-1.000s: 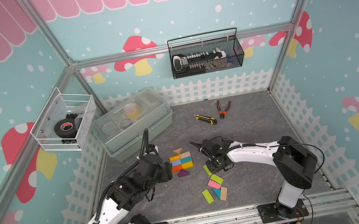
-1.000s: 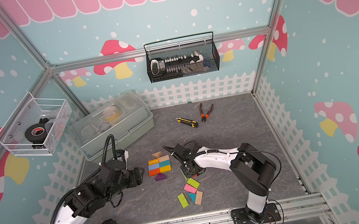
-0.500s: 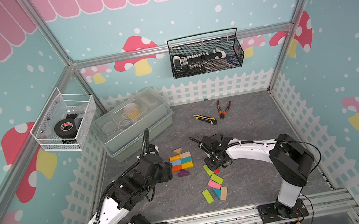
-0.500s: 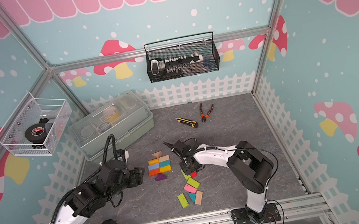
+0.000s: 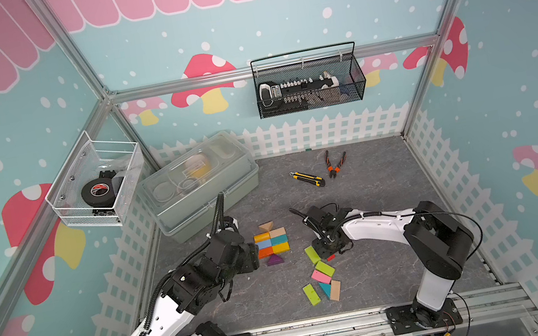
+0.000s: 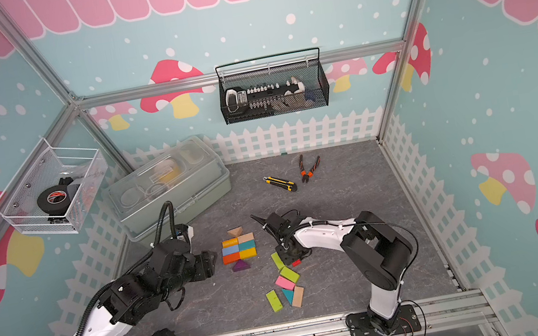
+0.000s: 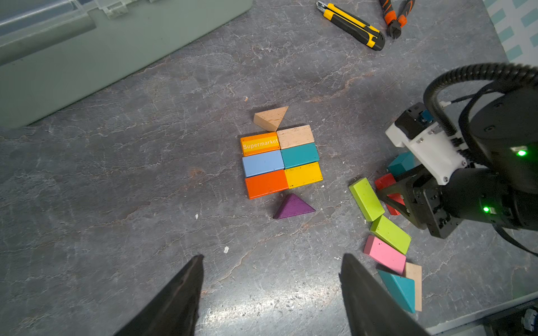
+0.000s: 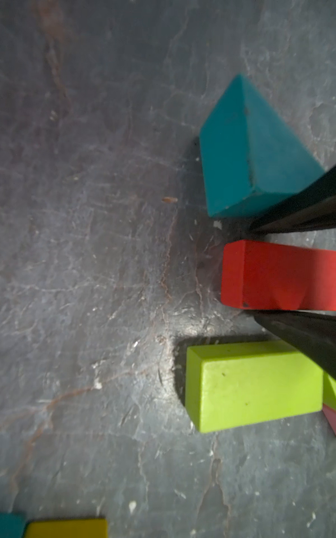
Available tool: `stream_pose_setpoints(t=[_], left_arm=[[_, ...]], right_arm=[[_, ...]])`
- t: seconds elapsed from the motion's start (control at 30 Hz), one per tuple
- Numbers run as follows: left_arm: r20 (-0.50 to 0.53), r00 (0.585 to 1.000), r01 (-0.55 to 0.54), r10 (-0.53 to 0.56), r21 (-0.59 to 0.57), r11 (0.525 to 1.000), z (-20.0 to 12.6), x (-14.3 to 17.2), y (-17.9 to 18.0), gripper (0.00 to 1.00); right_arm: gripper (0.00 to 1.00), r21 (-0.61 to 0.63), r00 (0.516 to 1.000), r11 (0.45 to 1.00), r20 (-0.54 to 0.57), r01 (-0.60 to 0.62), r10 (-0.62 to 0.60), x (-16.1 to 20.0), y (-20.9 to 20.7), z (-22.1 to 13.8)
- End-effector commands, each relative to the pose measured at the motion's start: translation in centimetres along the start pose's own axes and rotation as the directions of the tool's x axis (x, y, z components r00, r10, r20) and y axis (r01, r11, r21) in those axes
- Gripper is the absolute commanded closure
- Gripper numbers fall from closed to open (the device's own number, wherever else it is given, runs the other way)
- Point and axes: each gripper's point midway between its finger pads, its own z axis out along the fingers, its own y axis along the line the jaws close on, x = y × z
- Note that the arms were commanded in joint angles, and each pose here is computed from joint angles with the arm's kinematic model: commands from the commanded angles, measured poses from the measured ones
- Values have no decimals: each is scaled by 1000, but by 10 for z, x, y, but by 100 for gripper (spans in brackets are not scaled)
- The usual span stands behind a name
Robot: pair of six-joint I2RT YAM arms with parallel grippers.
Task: Assemble a piece of candy with building blocks
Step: Pick up the building block from the center of the board, then place the building block at the center of the board.
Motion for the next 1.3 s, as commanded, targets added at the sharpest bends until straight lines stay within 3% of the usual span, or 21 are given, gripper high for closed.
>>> stream_pose_setpoints(t=[0.0,0.17,0.37,0.6,0.73,0.9,1.17,1.27], left_arm=[[0,1000,-4,4,-25,1000,-1,0,6,27],[0,1000,-4,4,-26,1000,0,0,6,27],[4,1000,-3,3,-28,1000,-1,-1,6,27],[5,1000,-4,4,-31,1000,-1,-1,7,27],[6,1000,-2,3,-34,999,-1,-1,7,27],[14,1000,-1,1,-35,999,-3,-2,8,27],[9,1000,-3,3,-42,999,-1,-1,9,27],[13,1000,0,0,-44,999,-1,-1,9,27]], right_arm=[[56,-3,999,1000,-40,-1,1,10,-1,7],[65,-47,999,999,-43,27,-29,9,7,10],[72,-38,982,982,40,184,-183,-24,12,-16],[75,-80,905,909,166,408,-392,-78,22,-48],[74,-67,833,835,138,547,-535,-98,17,-43],[74,-95,701,694,97,713,-707,-108,12,-19],[73,-121,508,497,96,859,-856,-122,3,-1],[73,-146,407,391,99,909,-908,-116,2,6]])
